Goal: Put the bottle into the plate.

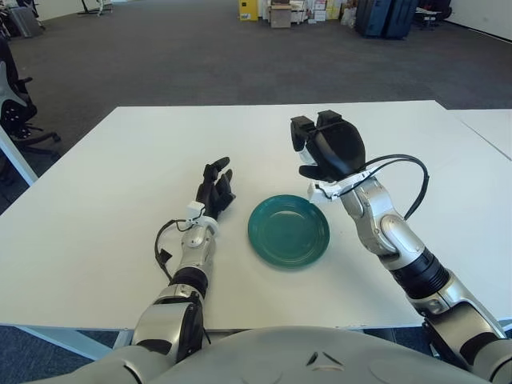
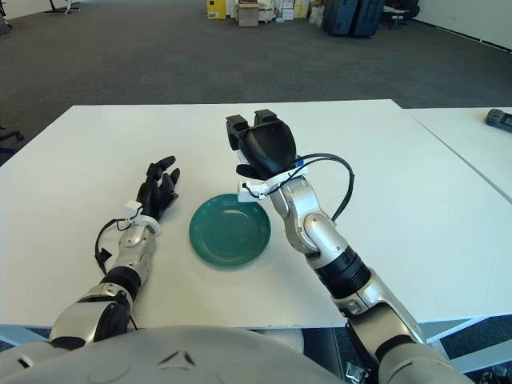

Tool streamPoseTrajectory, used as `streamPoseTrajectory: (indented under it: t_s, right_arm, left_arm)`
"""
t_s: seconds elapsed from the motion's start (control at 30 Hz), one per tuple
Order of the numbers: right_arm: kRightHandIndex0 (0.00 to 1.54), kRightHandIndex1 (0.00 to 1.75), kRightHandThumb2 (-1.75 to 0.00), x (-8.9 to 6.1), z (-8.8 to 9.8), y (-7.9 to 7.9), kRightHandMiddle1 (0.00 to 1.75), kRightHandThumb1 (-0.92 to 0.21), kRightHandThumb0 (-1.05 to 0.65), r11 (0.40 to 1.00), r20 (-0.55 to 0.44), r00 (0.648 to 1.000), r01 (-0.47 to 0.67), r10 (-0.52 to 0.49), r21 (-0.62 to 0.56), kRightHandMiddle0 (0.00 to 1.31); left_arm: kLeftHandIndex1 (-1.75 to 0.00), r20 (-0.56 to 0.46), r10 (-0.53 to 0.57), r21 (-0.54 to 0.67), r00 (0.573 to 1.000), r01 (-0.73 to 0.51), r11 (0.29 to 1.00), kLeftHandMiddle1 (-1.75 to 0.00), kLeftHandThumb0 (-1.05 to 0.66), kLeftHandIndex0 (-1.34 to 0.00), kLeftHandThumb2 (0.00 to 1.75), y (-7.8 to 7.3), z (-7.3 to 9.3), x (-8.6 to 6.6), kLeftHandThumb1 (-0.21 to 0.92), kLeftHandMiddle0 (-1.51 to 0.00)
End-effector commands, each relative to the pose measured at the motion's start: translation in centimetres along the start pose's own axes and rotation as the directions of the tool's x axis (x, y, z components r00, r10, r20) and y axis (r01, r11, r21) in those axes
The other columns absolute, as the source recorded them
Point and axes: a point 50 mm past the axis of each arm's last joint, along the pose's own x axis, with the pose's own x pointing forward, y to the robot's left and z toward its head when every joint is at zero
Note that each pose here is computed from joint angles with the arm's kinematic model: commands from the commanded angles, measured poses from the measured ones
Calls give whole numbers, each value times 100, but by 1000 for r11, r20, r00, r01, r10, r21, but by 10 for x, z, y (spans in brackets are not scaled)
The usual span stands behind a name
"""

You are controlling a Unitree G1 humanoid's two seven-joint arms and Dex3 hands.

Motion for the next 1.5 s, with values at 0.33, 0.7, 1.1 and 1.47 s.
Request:
streamPoseTrajectory:
  t_s: [0.33,0.7,1.1,1.47]
  right_arm:
    - [86,172,-167,3,17,-11,175,0,0,998,103,995,16,-9,-64,61]
    - [82,175,-164,2,22,-10,175,-4,0,999,112,994,24,-20,-32,59]
    - [82,175,-164,0,31,-7,175,-4,0,1000,126,992,7,-7,8,58]
    - [81,174,-162,-3,40,-2,175,-6,0,999,128,992,10,-16,46,56]
  left_arm:
    - [-105,-127,39,-37,991,-44,998,-3,-84,0,99,3,-26,-21,92,-47]
    - [-100,-135,21,-37,991,-26,999,-2,-83,0,99,3,-27,-22,92,-45]
    - [-99,-140,14,-41,990,-20,999,-1,-84,0,101,0,-28,-24,92,-43]
    - [-103,-144,31,-24,989,-35,999,-2,-83,0,100,0,-27,-24,92,-45]
